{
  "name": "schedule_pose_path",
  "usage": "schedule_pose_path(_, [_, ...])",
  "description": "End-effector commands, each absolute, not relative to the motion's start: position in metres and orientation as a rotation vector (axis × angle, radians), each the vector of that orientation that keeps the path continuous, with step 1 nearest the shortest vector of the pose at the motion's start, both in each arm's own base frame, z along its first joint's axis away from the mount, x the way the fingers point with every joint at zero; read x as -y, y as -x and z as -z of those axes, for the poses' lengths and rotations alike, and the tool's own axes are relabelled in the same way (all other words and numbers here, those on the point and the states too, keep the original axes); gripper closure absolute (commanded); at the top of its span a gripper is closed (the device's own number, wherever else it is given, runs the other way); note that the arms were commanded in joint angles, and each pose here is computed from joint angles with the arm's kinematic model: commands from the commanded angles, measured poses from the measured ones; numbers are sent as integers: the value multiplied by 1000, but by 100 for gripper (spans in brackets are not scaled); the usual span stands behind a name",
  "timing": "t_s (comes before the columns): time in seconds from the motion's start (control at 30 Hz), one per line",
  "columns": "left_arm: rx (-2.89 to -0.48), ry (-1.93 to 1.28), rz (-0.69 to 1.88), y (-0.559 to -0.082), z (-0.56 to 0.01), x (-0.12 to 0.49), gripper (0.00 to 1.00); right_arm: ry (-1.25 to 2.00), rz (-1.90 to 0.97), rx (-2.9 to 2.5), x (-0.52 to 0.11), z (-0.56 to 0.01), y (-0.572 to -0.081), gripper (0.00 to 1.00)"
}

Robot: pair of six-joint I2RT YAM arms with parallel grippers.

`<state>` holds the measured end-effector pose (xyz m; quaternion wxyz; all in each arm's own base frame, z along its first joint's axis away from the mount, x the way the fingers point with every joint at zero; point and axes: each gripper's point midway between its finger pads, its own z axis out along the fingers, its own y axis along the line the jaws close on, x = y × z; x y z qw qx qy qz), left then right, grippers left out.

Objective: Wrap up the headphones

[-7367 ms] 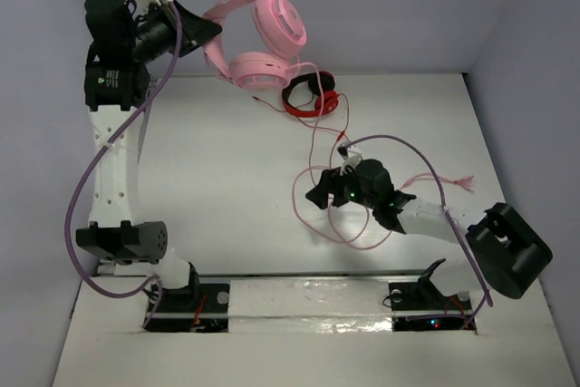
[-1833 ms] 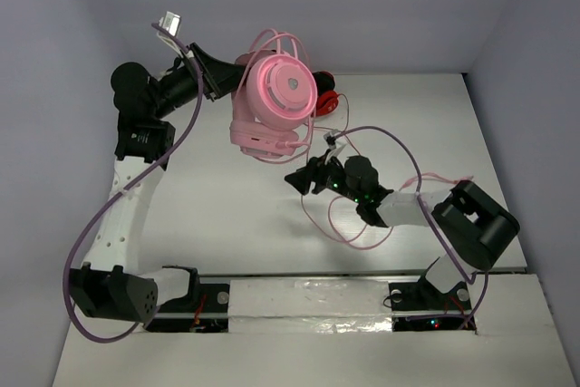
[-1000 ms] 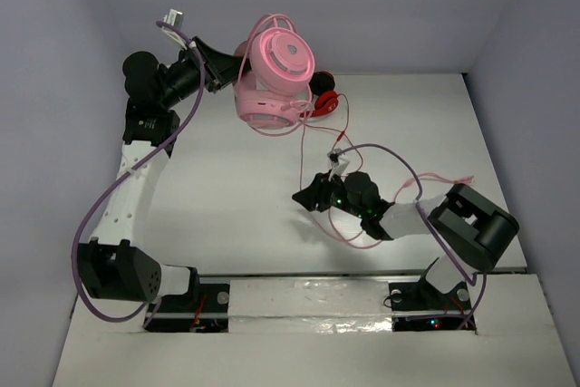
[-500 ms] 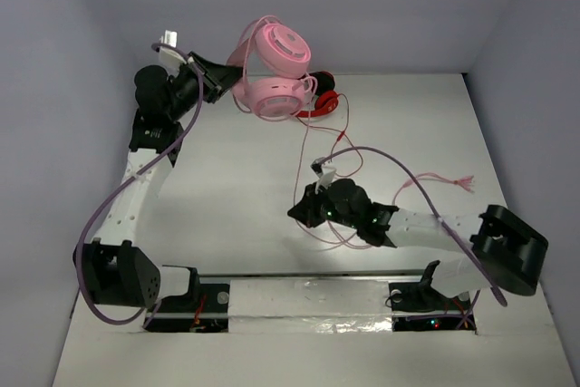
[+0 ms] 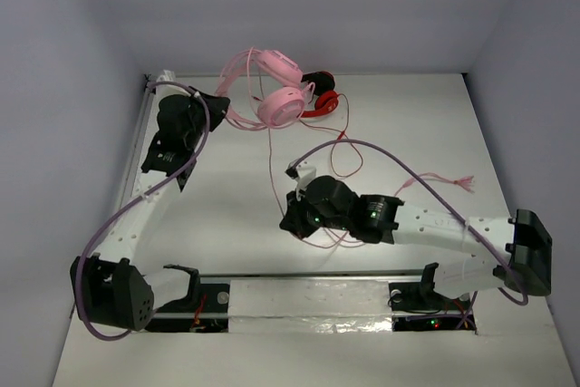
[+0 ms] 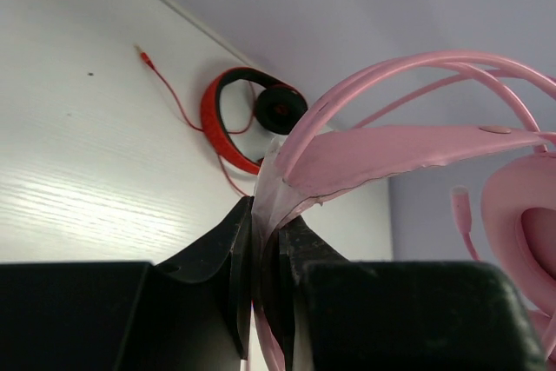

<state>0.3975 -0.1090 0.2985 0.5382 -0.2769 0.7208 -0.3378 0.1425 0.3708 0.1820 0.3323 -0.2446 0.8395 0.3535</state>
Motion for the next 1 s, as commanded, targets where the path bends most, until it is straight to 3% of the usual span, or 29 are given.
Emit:
schedule_pose_path(0.0, [-1552,652,689,-392,-338,95,100,737,-908,-2146,-370,-222,-125,100])
schedule_pose_path(0.4, [-1715,569,443,-381,-273,112,100,816,-786,-2104,-348,-279,-120,100])
schedule_pose_path(0.97, [-1975,169,435,-349,-233,177,100,708,-377,-2009,-292,-324,-171,100])
